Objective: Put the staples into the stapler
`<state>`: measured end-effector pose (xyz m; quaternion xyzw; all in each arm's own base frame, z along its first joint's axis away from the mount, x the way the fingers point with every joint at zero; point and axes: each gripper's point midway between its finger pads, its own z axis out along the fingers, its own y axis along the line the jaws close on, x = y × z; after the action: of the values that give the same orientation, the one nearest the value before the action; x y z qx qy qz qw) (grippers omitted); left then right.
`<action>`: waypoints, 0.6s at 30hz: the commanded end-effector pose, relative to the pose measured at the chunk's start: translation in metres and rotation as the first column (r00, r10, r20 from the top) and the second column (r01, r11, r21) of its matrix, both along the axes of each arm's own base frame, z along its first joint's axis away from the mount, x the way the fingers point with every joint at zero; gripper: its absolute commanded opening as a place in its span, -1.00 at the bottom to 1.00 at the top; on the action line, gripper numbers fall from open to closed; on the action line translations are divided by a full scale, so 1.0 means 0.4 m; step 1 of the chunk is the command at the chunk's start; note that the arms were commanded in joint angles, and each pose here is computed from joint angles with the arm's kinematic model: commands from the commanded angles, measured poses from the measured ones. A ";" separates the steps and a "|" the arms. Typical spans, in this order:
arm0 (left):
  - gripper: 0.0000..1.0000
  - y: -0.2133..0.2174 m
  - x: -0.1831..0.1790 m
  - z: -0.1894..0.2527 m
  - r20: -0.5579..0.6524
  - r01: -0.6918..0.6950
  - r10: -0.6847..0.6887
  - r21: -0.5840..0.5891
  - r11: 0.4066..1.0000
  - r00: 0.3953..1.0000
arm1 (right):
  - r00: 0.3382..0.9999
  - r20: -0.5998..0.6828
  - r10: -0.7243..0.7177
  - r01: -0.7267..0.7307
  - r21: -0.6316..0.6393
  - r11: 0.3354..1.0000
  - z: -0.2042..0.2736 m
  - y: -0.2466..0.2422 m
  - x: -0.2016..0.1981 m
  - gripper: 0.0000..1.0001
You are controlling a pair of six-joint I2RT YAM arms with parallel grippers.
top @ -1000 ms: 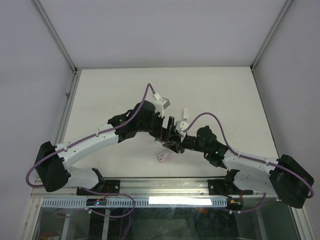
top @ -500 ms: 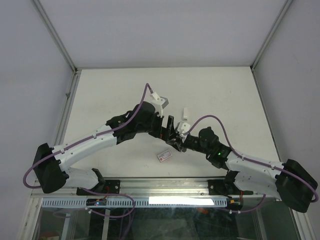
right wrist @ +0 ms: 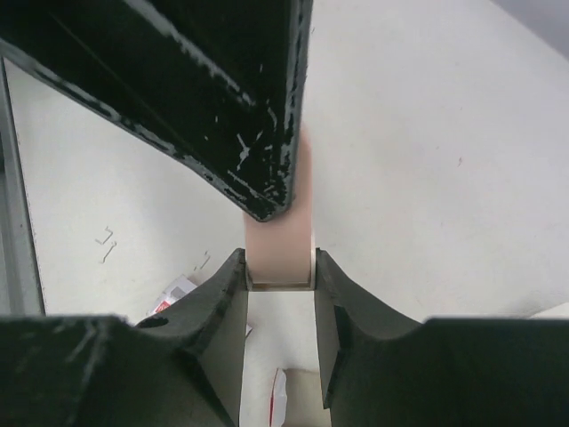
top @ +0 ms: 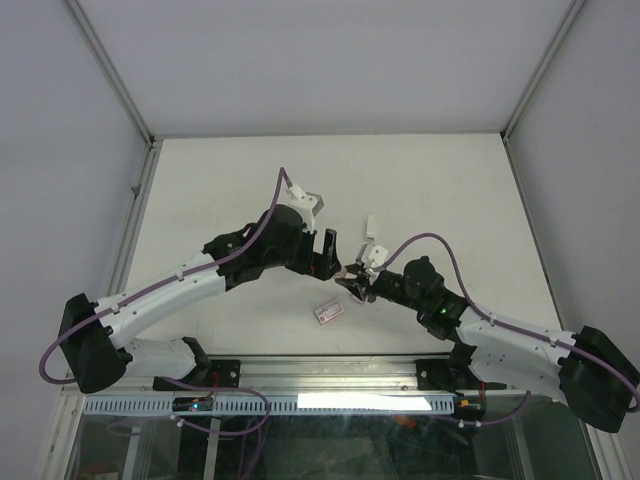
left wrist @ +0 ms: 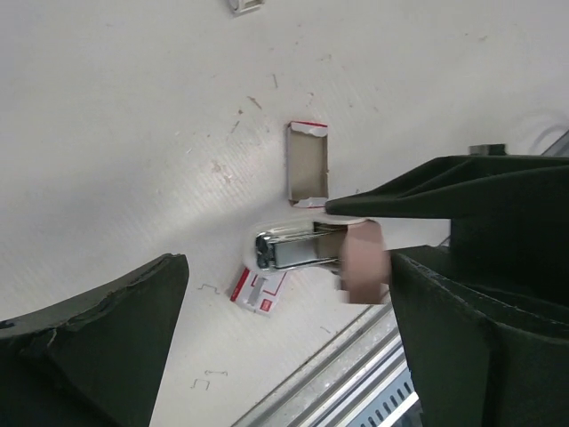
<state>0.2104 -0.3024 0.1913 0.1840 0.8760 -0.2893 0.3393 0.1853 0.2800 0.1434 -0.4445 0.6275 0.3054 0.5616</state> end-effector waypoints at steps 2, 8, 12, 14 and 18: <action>0.98 0.060 0.015 -0.001 0.010 -0.079 0.079 0.015 0.997 0.997 | 0.991 0.126 -0.032 0.013 0.149 0.989 0.130 0.005 0.018 -1.00; 0.98 0.091 0.029 0.012 0.026 -0.145 0.145 -0.018 0.989 0.989 | 0.991 0.131 -0.034 0.014 0.155 0.988 0.128 0.003 0.018 -1.00; 0.98 0.094 0.031 0.063 0.034 -0.166 0.173 -0.149 0.975 0.984 | 0.989 0.141 -0.036 0.012 0.168 0.986 0.131 0.003 0.018 -1.00; 0.98 0.085 0.023 0.090 0.016 -0.151 0.160 -0.253 0.956 0.987 | 0.992 0.116 -0.055 0.030 0.203 0.979 0.139 0.000 0.019 -1.00; 0.98 0.069 0.002 0.138 -0.054 -0.121 0.108 -0.464 0.878 0.993 | 0.992 0.118 -0.047 0.016 0.250 0.968 0.160 0.004 0.012 -1.00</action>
<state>0.2162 -0.2564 0.2038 0.0690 0.8551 -0.3495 0.3766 0.1876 0.2785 0.1629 -0.4170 0.6034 0.3171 0.6012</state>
